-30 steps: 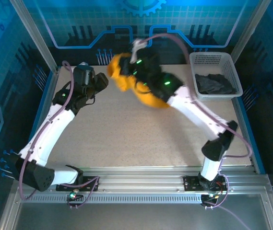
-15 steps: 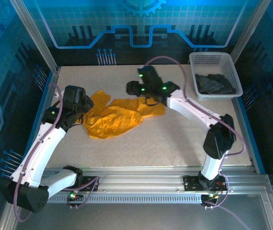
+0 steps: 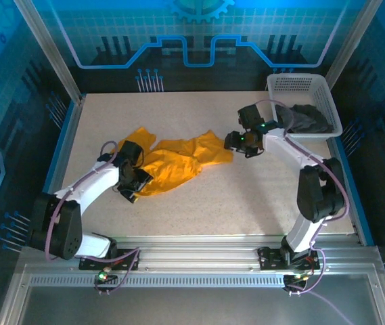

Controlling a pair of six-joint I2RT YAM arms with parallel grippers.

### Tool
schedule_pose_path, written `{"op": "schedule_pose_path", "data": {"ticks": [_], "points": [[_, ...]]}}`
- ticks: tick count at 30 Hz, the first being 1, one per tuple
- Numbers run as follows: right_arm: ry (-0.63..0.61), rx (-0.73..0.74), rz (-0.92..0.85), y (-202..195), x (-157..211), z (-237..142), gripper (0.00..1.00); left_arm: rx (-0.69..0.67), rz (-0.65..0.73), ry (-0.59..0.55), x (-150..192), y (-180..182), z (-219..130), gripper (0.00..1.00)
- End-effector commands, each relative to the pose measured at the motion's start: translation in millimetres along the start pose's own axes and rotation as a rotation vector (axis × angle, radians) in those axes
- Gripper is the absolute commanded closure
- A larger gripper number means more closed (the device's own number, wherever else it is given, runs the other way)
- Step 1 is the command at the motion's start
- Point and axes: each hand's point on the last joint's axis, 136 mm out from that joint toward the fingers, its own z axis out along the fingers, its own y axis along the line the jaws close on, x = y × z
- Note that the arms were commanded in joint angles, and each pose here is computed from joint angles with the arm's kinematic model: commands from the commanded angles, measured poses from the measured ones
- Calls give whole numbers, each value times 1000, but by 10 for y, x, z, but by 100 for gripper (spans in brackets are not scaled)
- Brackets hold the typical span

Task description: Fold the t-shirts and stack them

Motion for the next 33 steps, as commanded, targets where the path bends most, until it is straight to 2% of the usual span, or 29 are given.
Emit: {"op": "schedule_pose_path", "data": {"ticks": [1,7,10,12,14,16,18,23,25,33], "points": [[146,9,25,-124,223,242,41,23,-138,26,46,-29,114,32],[184,5,110,-161,249,500,43,3,-224,-10,-14,71,271,36],[201,4,130,-139,238,605,46,-3,-228,-23,-55,57,354,43],[209,15,139,-139,220,675,48,-26,-222,-61,-131,87,376,57],[214,17,149,-127,198,737,50,-40,-208,-102,-217,116,374,78],[222,12,159,-100,176,800,53,-54,-197,-122,-289,159,355,89],[220,19,158,-83,136,853,60,-83,-188,-143,-364,251,311,100],[234,101,175,-196,96,966,92,-124,-176,-191,-599,538,152,100],[226,130,175,-250,64,958,99,-128,-172,-210,-712,629,75,100],[203,154,83,-193,41,723,100,-184,-100,-302,-1271,805,-216,100]]}}
